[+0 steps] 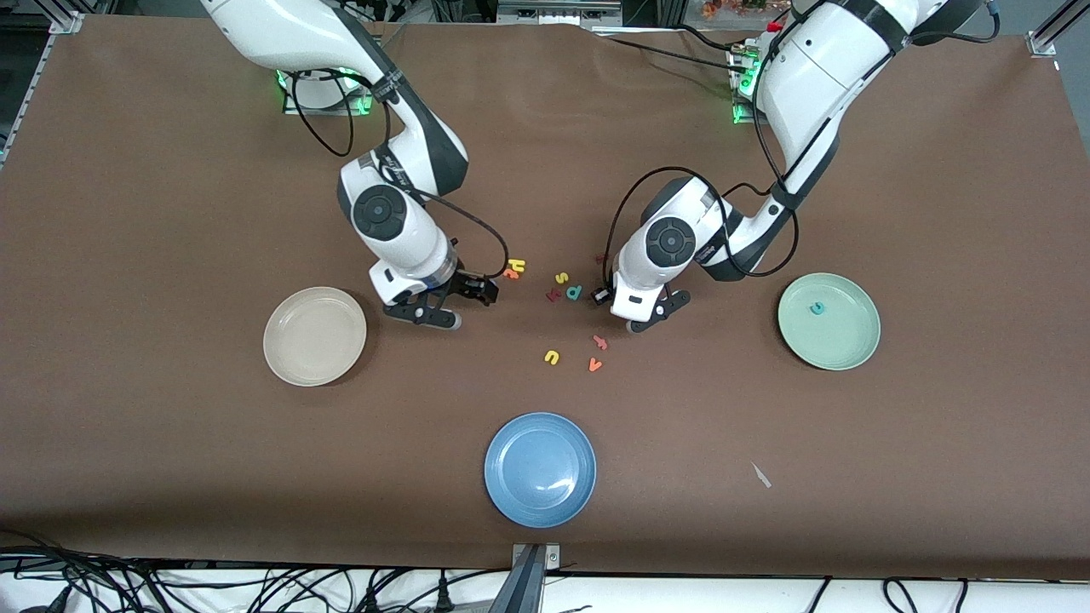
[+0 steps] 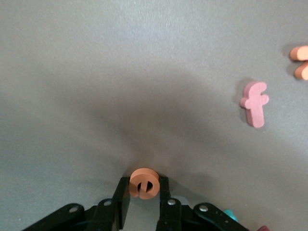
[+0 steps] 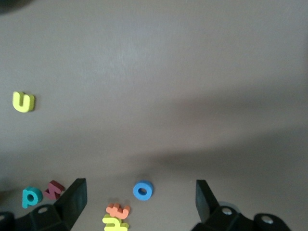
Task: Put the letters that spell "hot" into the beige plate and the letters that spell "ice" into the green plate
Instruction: 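Grasp the orange e with the left gripper while the right gripper descends, then place the e on the green plate while the right gripper grasps the o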
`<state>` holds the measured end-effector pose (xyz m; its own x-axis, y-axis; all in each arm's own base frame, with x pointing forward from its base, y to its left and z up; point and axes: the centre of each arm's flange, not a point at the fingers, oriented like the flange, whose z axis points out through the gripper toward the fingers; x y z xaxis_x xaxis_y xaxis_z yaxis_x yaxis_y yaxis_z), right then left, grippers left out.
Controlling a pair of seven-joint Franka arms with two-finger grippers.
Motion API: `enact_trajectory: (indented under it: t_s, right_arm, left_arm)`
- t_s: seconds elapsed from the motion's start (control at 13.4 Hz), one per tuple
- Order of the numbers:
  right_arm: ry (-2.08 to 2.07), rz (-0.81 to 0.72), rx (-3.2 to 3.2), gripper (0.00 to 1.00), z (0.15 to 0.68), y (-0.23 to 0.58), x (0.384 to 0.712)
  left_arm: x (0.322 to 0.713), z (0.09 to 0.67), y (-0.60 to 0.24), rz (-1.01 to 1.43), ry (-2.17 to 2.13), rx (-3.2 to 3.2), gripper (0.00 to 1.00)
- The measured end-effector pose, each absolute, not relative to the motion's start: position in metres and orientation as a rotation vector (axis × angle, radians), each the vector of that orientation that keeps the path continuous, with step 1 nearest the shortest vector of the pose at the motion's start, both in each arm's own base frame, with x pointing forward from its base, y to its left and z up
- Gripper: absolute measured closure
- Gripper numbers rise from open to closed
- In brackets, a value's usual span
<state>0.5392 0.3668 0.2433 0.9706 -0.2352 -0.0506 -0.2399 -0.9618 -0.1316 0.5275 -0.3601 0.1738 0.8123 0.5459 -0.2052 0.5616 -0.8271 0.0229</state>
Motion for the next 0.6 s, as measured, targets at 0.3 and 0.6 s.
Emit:
enact_trajectory:
  t_s: [0.3,0.6]
  right_arm:
    - [0.421,0.040,-3.006,0.00,0.224,0.388,0.523]
    - [0.460,0.050,-3.011,0.00,0.208,0.394,0.516]
  left_arm:
    - [0.554,0.220,-0.329,-0.277,0.909,2.969,0.74]
    - [0.580,0.289,-0.247,-0.299,0.808,3.081,0.74]
